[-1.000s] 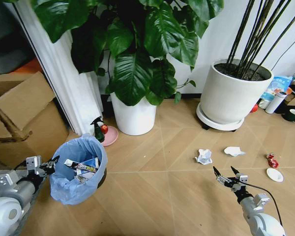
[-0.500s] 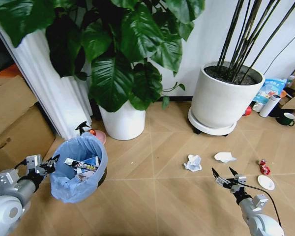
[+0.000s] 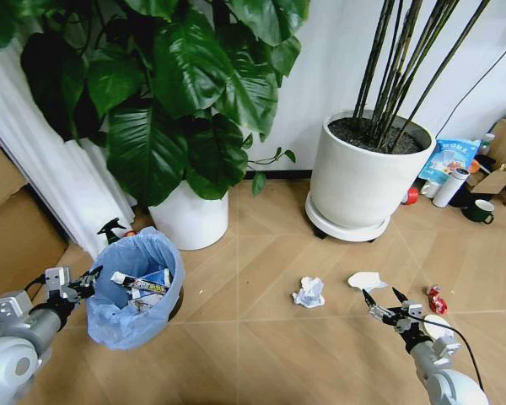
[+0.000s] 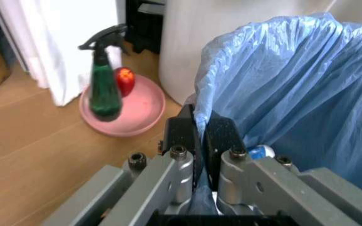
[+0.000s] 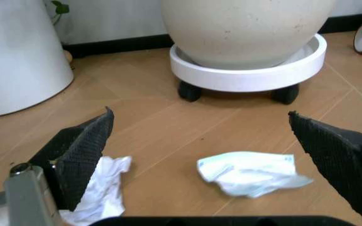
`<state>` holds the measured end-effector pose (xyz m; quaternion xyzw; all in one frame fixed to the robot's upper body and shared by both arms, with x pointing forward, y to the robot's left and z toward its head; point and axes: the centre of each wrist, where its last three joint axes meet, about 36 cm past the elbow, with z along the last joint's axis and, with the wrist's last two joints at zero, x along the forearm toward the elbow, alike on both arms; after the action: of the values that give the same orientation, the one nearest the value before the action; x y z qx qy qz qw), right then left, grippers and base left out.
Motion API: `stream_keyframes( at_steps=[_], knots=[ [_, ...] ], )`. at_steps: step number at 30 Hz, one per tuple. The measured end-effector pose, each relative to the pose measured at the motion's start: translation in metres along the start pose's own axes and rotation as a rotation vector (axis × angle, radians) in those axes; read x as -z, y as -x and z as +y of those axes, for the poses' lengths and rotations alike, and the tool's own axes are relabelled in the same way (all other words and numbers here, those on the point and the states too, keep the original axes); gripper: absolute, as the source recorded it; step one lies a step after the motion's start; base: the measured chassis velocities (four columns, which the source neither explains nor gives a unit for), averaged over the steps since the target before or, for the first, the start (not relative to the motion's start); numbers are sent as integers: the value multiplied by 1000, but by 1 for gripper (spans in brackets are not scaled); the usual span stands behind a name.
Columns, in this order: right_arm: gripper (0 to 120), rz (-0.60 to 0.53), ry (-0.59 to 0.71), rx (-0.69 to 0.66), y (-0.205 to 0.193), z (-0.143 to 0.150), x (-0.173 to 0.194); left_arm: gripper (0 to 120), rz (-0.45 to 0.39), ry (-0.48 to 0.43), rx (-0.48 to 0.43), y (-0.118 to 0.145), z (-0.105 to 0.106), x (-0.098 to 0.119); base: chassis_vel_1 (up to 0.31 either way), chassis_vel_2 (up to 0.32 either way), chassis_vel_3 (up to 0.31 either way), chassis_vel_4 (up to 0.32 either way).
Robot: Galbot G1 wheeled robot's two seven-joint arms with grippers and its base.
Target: Pick up the trash bin and place the garbage on the floor into it.
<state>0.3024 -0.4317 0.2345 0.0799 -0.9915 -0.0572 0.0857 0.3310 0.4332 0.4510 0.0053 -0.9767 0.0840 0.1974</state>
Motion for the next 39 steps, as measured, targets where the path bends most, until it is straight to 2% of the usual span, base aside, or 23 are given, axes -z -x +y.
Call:
stream_keyframes(
  at_steps=[16,19,20,26,31,39],
  knots=[
    [100,16,-74,86,-13,4,-7,0,-4,4,-1,-5,-1,1,-221,-37,224,37],
    [100,32,-124,197,-14,10,-11,0,-4,5,-1,-6,-1,2,-13,-16,16,17],
    [100,32,-124,197,-14,10,-11,0,-4,5,-1,-6,-1,2,0,0,0,0],
    [100,115,-201,471,2,24,-30,0,-3,14,1,-5,-3,5,24,1,-14,0],
    [100,162,-211,589,18,31,-48,0,9,23,-2,-4,-5,3,0,0,0,0],
    [100,191,-219,660,61,42,-58,0,39,53,-20,-3,-9,0,0,0,0,0]
  ],
)
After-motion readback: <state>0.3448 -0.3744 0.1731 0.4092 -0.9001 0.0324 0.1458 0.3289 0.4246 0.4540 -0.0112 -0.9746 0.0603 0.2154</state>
